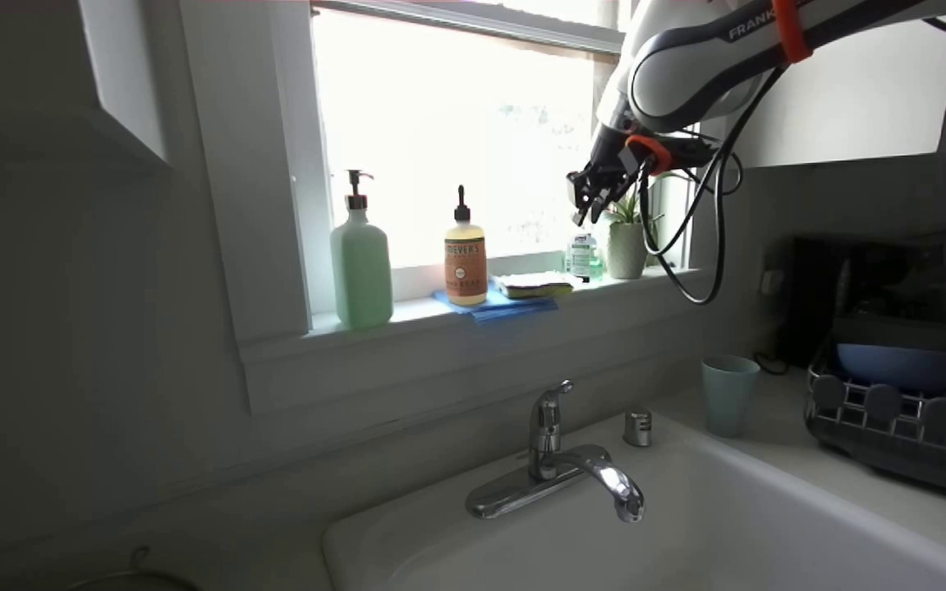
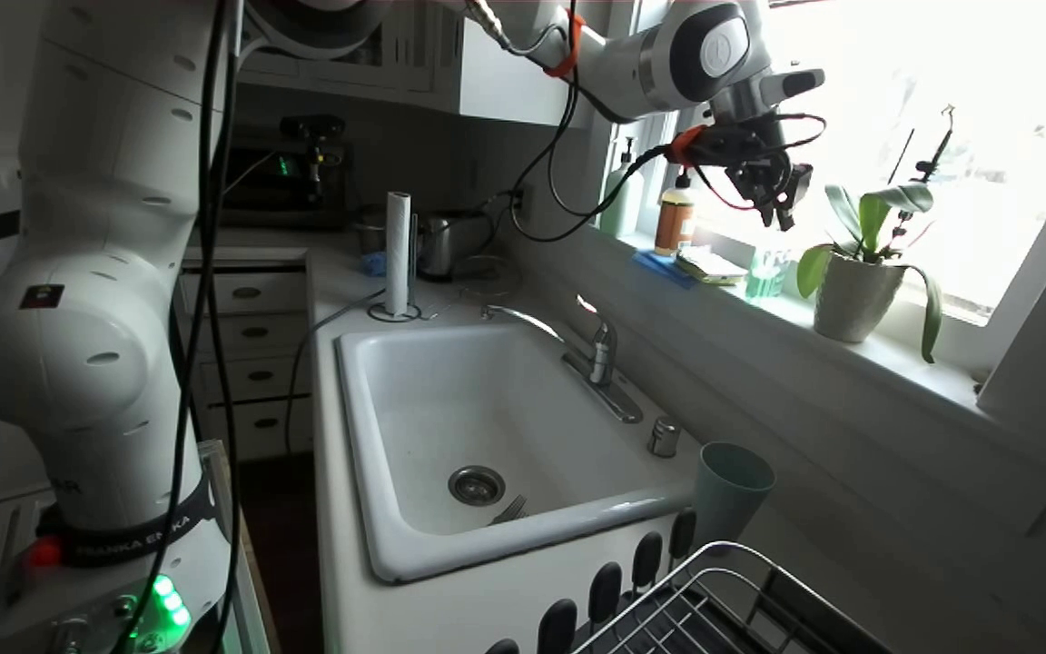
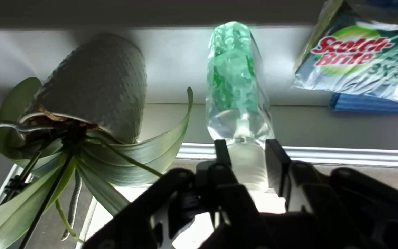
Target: Place the bottle on the right in-between the two bottles on the left then move the orange pump bottle to the far right.
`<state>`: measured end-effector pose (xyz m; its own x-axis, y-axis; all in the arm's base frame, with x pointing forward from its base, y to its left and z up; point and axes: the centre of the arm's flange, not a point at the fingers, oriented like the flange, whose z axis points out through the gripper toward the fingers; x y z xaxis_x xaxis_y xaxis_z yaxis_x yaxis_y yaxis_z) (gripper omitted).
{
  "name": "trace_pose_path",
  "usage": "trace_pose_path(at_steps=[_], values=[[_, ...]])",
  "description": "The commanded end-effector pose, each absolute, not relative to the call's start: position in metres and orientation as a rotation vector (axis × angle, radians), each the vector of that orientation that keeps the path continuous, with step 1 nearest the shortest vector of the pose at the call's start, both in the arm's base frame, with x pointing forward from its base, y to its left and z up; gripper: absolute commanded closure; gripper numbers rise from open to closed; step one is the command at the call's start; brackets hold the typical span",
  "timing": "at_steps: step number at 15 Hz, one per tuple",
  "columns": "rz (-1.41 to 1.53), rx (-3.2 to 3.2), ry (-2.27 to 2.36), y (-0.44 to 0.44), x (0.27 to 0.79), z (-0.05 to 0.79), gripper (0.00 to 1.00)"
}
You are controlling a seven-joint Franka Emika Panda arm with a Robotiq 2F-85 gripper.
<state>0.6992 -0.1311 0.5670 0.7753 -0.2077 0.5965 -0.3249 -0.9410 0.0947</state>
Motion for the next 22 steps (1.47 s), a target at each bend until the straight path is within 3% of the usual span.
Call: trace_pose_path(at_steps=[1, 10, 18, 22], values=[[0.916, 2.787, -0.397, -0.131, 0.701, 0.574, 0.92], [0.925, 2.739, -0.263, -0.097, 0.653, 0.621, 0.92], [0.652, 2.877, -0.231, -0.043, 0.615, 0.634, 0.92], [0.569, 2.996, -0.151, 0.001, 0.623, 0.620, 0.92]])
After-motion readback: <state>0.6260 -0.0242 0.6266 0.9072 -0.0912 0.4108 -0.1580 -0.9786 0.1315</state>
